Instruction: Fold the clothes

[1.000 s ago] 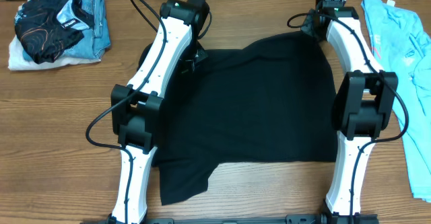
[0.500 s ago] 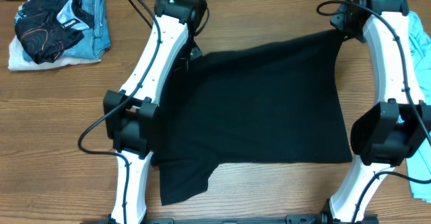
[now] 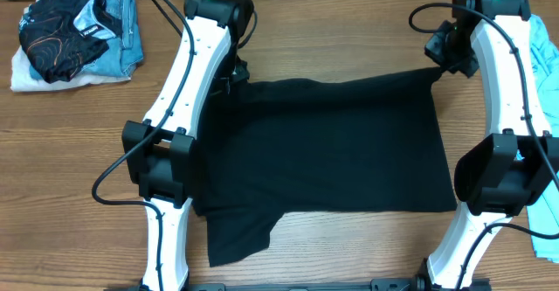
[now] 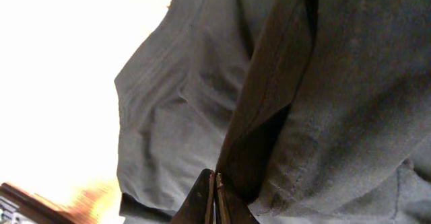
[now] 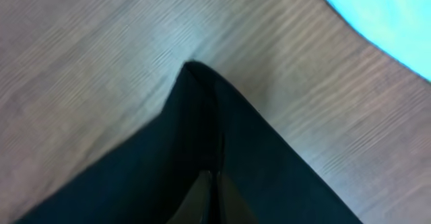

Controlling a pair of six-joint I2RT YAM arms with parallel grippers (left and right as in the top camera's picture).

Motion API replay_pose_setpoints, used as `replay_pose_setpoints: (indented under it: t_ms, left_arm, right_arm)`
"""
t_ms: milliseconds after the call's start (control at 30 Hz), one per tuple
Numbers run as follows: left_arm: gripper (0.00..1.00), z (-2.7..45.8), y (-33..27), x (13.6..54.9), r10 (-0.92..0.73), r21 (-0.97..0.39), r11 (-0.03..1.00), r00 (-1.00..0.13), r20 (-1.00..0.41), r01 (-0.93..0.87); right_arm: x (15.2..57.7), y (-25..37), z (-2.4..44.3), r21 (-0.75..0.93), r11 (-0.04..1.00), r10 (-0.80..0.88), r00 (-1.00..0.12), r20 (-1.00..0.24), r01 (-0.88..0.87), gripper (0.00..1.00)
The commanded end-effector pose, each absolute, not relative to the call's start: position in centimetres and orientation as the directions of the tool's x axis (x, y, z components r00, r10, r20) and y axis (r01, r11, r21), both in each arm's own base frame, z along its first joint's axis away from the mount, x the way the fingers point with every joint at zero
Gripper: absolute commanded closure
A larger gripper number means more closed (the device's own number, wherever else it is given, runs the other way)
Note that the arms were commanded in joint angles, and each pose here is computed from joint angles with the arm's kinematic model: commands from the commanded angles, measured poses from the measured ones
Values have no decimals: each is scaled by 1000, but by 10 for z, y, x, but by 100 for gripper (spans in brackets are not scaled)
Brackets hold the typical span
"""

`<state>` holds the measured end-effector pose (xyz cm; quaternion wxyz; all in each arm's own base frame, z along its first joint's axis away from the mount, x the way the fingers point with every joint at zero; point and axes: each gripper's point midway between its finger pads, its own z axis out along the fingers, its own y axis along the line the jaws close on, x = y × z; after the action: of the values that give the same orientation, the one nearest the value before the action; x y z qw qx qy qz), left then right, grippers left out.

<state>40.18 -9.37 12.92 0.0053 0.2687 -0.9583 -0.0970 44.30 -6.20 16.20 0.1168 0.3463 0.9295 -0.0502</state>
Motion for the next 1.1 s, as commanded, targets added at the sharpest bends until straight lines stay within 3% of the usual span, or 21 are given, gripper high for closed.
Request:
replay_pose_setpoints:
  t_ms: [0, 200, 500, 700, 800, 867, 900, 967, 1067]
  left_arm:
    - [96, 126, -90, 389, -479, 218, 856, -878, -4, -468]
    - [96, 102, -83, 366, -494, 302, 839, -866, 76, -452]
    - [96, 101, -86, 364, -460, 313, 854, -884, 80, -416]
    - [88, 101, -85, 364, -389, 305, 889, -915, 108, -342]
    - [77, 101, -86, 364, -348, 296, 907, -929, 125, -299]
    - [55, 100, -87, 363, -292, 282, 928, -945, 147, -243]
    - [51, 100, -88, 363, -265, 277, 936, -952, 156, -215]
    - [50, 100, -89, 363, -217, 264, 950, -961, 173, -167]
    - [50, 100, -91, 362, -217, 251, 953, -959, 181, -168]
  right_arm:
    - [437, -62, 174, -2, 733, 657, -709, -255, 680, 96]
    - [427, -61, 172, -25, 733, 658, -719, -224, 679, 96]
    - [413, -61, 160, -72, 734, 659, -733, -170, 676, 96]
    - [416, -61, 152, -69, 733, 659, -732, -173, 677, 94]
    - [413, -60, 149, -76, 734, 659, -735, -161, 675, 84]
    - [411, -60, 147, -82, 737, 656, -739, -154, 671, 77]
    - [411, -60, 146, -85, 738, 655, -741, -151, 669, 75]
    - [408, -60, 145, -93, 741, 651, -746, -141, 665, 68]
    - [406, -60, 145, -97, 742, 651, -747, -135, 664, 40]
